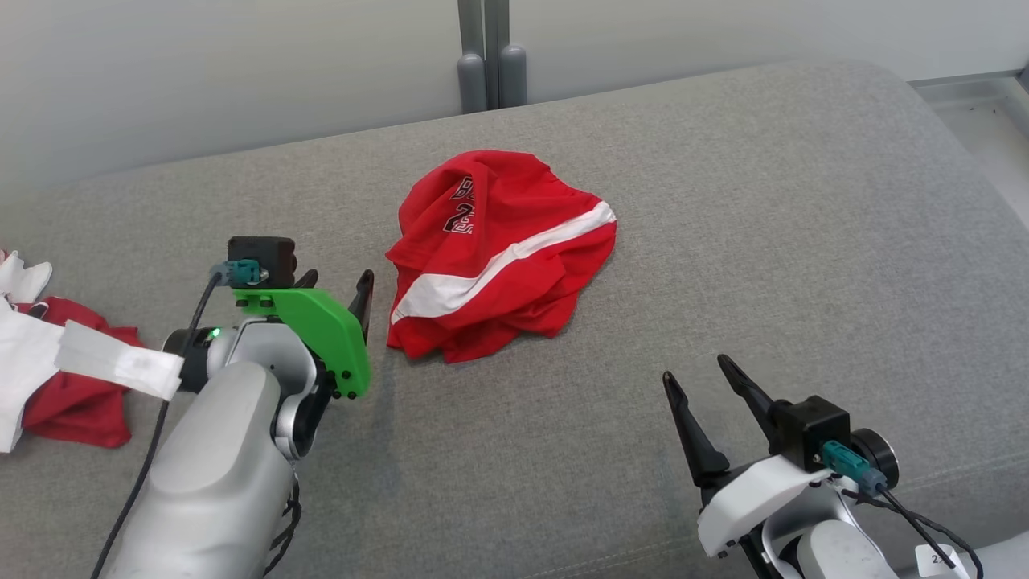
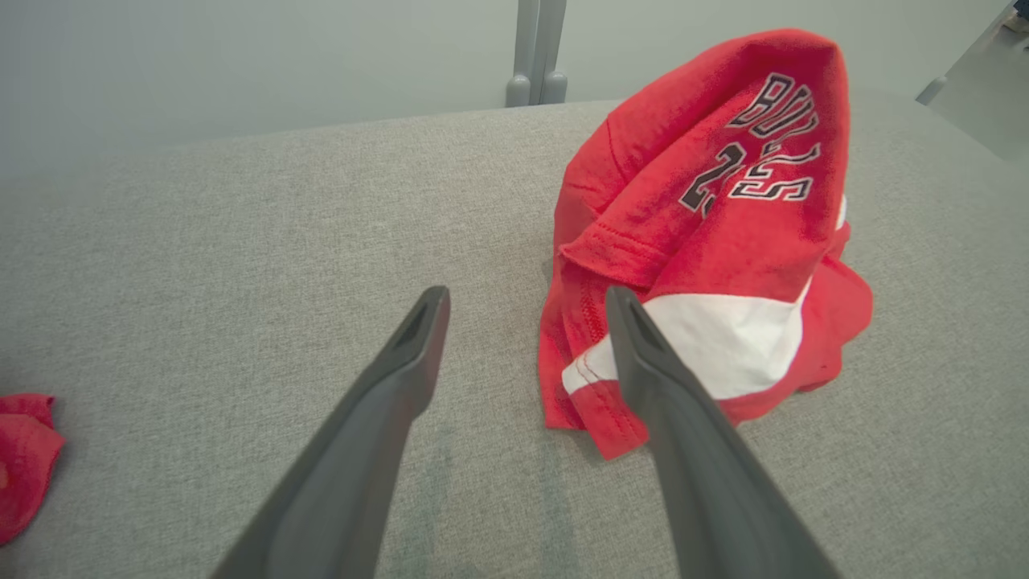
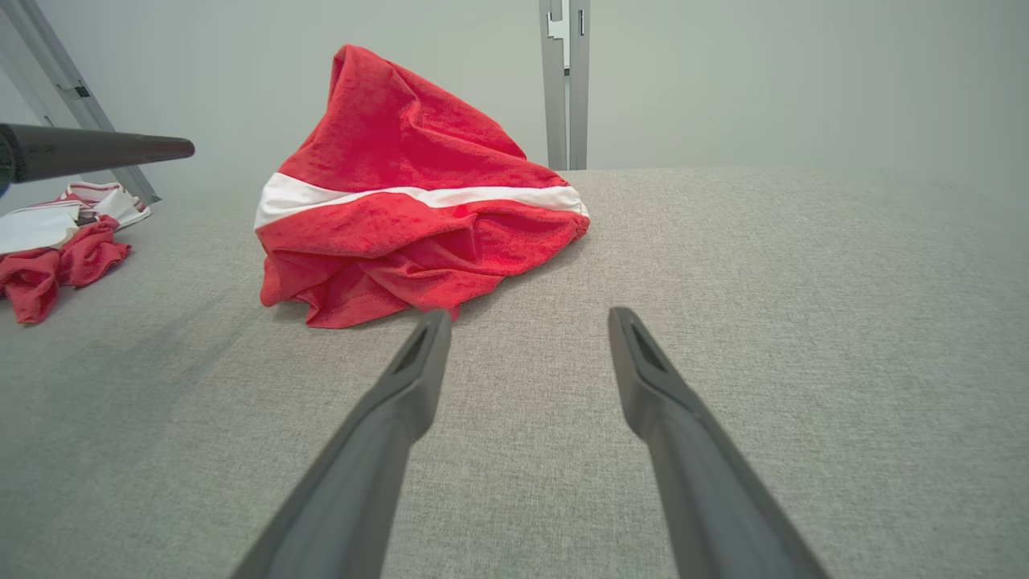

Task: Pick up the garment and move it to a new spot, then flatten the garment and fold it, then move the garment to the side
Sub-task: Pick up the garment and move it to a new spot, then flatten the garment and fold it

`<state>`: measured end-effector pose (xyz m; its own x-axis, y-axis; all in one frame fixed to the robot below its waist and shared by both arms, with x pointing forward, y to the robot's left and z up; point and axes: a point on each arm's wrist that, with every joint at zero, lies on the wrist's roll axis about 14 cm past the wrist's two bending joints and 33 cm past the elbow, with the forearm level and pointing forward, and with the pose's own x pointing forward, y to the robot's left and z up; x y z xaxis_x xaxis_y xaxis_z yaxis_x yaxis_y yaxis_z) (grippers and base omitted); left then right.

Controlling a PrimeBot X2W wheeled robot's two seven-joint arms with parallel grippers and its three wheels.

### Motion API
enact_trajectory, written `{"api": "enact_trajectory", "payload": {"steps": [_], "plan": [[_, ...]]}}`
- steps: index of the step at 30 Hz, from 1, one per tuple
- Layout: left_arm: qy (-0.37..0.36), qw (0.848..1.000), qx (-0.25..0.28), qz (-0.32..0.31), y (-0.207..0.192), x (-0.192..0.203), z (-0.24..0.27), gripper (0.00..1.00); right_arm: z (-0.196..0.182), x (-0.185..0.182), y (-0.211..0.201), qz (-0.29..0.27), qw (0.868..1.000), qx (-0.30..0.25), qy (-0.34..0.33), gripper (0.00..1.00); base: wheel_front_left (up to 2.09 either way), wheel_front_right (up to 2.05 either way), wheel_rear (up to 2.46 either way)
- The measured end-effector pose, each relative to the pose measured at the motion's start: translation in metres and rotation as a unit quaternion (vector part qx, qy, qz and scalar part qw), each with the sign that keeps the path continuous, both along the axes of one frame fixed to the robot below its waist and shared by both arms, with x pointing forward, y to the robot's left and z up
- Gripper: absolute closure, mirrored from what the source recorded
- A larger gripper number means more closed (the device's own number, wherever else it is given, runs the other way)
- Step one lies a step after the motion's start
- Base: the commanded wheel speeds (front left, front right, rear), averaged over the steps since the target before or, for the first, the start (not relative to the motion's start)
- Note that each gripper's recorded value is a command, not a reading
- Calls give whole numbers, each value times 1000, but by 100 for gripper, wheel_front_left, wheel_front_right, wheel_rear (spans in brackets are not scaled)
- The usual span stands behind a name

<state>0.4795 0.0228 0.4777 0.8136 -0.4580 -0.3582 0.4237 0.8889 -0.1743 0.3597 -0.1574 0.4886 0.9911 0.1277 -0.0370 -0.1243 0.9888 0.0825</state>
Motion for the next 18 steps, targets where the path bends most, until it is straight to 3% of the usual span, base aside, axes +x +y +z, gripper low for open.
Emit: {"api": "enact_trajectory", "payload": {"steps": [8,18], "plan": [[49,998,-37,16,-8,16,-8,0,-6,-4,-21,-32,999,-2,11,0,0,0,0],[106,993,-43,-33,-45,20,-36,0,-25,-11,-47,-74,996,-12,39,0,0,0,0]]}}
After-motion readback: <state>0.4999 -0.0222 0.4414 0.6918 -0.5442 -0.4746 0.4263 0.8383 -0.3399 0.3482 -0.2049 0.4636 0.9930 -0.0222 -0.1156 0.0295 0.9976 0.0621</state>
